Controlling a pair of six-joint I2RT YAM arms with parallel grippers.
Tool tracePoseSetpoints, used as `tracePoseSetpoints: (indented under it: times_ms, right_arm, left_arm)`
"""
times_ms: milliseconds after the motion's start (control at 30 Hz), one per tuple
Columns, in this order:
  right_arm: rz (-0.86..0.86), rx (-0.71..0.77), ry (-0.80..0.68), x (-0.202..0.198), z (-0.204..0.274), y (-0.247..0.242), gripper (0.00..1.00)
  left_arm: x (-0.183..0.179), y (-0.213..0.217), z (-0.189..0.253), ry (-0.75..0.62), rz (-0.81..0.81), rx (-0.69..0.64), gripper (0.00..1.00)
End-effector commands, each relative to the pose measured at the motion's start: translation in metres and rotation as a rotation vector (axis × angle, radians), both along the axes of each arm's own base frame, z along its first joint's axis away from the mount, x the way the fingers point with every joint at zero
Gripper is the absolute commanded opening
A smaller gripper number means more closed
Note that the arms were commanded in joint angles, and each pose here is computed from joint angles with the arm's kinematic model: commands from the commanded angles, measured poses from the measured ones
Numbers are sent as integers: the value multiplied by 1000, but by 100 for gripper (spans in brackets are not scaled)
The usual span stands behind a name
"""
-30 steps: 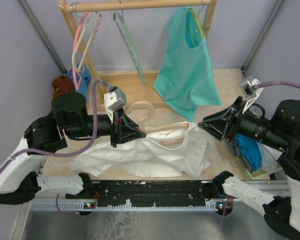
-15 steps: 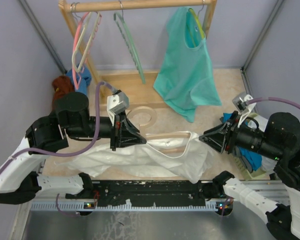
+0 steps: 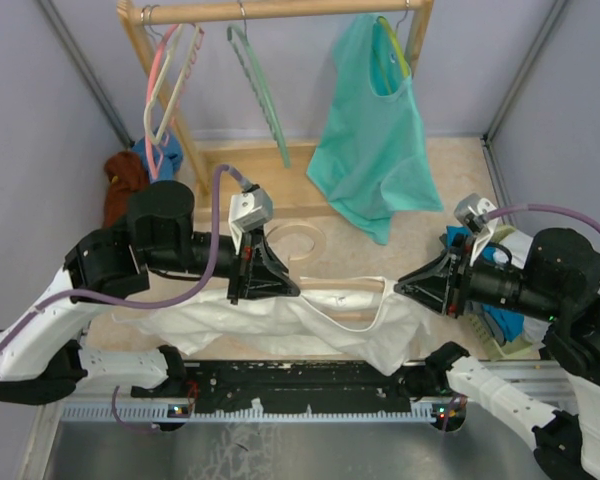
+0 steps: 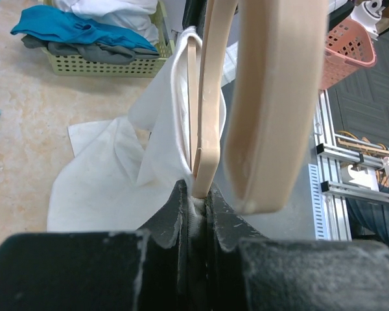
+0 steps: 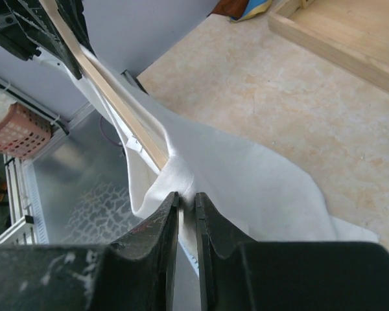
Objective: Place the t-shirt on the hanger
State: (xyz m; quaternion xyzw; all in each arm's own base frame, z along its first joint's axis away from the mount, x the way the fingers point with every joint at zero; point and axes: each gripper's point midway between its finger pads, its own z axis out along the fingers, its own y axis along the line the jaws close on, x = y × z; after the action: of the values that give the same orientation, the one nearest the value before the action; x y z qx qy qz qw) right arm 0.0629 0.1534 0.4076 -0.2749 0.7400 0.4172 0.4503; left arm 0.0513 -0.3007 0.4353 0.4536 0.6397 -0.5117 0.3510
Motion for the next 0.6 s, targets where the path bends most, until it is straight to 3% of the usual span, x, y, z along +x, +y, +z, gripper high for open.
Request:
tracePoseSetpoints:
  times_ms: [0, 567]
  right_arm:
    - [81, 38, -30, -9, 5, 8, 15]
    - [240, 121, -17, -35, 12, 20, 16]
  left_arm:
    - [-8, -1, 37, -40, -49, -119, 0]
    - [-5, -12, 44, -51, -63, -131, 0]
